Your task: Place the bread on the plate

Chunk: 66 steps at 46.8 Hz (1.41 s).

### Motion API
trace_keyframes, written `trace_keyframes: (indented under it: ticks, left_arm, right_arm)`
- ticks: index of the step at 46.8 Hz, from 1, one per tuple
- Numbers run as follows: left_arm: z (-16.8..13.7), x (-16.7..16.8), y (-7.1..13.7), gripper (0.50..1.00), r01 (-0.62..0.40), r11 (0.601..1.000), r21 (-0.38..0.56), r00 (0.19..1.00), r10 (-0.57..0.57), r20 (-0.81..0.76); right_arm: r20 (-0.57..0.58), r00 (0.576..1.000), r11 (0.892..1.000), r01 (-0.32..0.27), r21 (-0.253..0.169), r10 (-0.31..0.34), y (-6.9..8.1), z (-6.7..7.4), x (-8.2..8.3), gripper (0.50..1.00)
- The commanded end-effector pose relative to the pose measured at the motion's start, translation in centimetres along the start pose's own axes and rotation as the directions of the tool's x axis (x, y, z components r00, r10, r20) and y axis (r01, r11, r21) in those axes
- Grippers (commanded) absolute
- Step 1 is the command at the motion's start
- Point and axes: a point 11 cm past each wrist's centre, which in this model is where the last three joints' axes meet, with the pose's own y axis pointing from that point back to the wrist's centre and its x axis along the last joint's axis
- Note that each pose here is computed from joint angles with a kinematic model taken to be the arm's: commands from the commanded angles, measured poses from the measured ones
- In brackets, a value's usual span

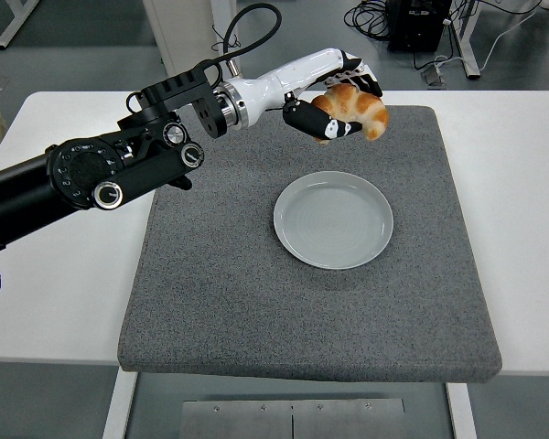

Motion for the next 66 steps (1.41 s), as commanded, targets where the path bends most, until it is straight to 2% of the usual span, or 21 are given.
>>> trace_keyframes:
  ticks: [1, 13, 30, 47, 66]
  left_arm:
    - [-0.2, -1.5, -0.4, 0.500, 0.013, 1.000, 0.005, 1.000, -0.013, -0.006]
    - [-1.7, -6.7, -0.7, 0.500, 0.068, 0.997, 0.029, 0.998, -0.068, -0.004]
    - [-4.3, -10.1, 0.2, 0.500, 0.094, 0.992, 0.084, 0.995, -0.091, -0.029]
    - [-6.4, -11.9, 1.3, 0.500, 0.104, 0.986, 0.130, 0.995, -0.103, -0.016]
    - [-6.6, -12.3, 1.6, 0.500, 0.095, 0.987, 0.133, 0.995, -0.093, -0.023]
  right_arm:
    - [0.000, 1.000, 1.000, 0.000, 0.000, 0.000, 0.0, 0.0, 0.0, 1.000]
    - [-0.001, 1.000, 1.000, -0.001, 0.000, 0.001, 0.0, 0.0, 0.0, 1.000]
    - [0.000, 1.000, 1.000, 0.000, 0.000, 0.000, 0.0, 0.0, 0.0, 1.000]
    - [0.000, 1.000, 1.000, 0.000, 0.000, 0.000, 0.0, 0.0, 0.0, 1.000]
    - [0.000, 1.000, 1.000, 0.000, 0.000, 0.000, 0.0, 0.0, 0.0, 1.000]
